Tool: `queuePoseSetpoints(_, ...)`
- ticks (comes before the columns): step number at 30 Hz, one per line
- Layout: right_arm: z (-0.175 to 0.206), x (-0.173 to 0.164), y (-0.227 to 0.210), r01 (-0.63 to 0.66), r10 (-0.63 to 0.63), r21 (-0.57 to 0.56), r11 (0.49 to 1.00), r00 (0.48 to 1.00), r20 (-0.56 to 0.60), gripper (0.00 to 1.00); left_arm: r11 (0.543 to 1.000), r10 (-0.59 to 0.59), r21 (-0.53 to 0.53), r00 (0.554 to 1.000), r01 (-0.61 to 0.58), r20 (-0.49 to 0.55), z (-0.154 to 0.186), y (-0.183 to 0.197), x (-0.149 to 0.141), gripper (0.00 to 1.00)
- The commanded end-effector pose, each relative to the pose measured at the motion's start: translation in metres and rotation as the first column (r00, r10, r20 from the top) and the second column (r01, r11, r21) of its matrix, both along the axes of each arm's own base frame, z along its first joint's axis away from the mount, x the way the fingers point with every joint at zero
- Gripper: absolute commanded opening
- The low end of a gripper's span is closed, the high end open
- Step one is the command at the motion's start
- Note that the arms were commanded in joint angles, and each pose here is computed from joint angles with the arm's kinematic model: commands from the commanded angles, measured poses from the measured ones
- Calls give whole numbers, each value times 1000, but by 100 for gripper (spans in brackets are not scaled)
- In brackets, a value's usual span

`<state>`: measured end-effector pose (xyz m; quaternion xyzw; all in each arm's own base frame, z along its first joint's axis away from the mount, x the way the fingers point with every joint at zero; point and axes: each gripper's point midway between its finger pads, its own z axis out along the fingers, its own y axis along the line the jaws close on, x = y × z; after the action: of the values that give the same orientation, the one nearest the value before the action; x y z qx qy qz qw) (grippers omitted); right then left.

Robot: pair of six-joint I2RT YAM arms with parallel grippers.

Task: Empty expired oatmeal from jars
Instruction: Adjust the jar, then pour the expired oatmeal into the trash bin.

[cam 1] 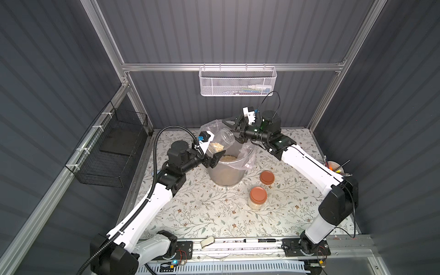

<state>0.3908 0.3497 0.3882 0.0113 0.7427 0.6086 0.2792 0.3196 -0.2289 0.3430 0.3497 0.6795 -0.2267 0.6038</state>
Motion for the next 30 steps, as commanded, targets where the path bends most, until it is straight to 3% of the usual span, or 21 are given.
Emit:
queuePoseSetpoints(1, 32, -9, -17, 49, -42, -59, 997, 993, 110, 99, 999, 12, 28, 992, -15, 124, 52, 6, -1, 0)
queuePoseSetpoints(9, 31, -6, -40, 140, -108, -175, 974, 978, 181, 99, 978, -20, 208, 996, 1, 90, 69, 3, 14, 0)
queuePoseSetpoints(15, 22, -6, -57, 179, -142, -194, 964, 971, 190, 99, 913, -92, 399, 996, 87, -8, 50, -6, 31, 0)
queuePoseSetpoints(20, 12, -5, -75, 209, -169, -215, 954, 967, 193, 99, 791, -89, 595, 989, 143, -120, 23, 1, 49, 0)
queuePoseSetpoints(25, 4, -3, -90, 238, -191, -244, 940, 961, 201, 99, 704, -118, 687, 983, 183, -141, 22, 4, 58, 0)
queuePoseSetpoints(28, -1, -2, -98, 253, -200, -270, 929, 957, 210, 99, 602, -137, 768, 976, 219, -171, 4, 3, 62, 0)
queuePoseSetpoints(30, -3, -3, -104, 265, -205, -294, 918, 954, 218, 99, 561, -148, 790, 969, 247, -198, -8, 4, 63, 0)
